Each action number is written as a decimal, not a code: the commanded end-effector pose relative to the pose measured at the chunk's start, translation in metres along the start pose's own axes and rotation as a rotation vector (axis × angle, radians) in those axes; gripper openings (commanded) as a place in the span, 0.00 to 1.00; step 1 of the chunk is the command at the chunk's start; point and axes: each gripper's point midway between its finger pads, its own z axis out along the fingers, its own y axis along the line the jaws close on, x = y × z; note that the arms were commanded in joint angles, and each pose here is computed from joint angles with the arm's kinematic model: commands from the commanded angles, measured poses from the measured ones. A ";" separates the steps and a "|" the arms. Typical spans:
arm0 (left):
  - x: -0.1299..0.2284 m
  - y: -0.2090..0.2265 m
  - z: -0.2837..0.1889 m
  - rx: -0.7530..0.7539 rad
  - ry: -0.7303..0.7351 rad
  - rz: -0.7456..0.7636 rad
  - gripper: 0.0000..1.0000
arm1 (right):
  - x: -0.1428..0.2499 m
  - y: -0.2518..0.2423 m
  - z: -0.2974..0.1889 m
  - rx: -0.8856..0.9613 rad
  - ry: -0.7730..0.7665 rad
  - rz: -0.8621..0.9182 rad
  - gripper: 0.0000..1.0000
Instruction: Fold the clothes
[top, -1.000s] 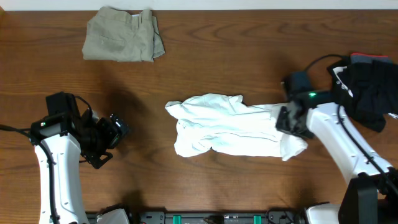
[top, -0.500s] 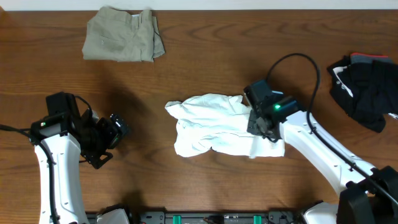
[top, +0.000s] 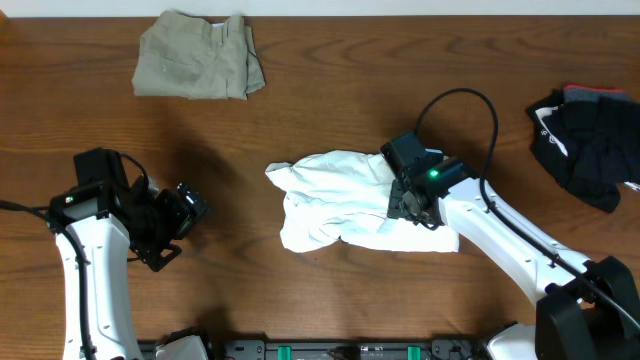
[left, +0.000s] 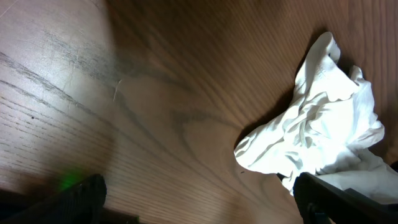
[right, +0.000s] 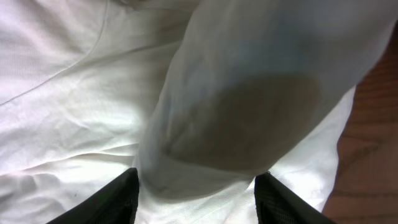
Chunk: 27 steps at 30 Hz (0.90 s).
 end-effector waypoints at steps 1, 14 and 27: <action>0.004 0.001 0.002 0.003 0.016 0.011 0.98 | -0.001 0.008 -0.003 -0.029 0.004 -0.020 0.58; 0.004 0.001 0.002 0.003 0.017 0.011 0.98 | -0.007 0.004 0.000 -0.022 0.016 0.010 0.71; 0.005 0.001 0.002 0.002 0.019 0.014 0.98 | -0.001 -0.007 0.022 0.059 0.067 0.015 0.39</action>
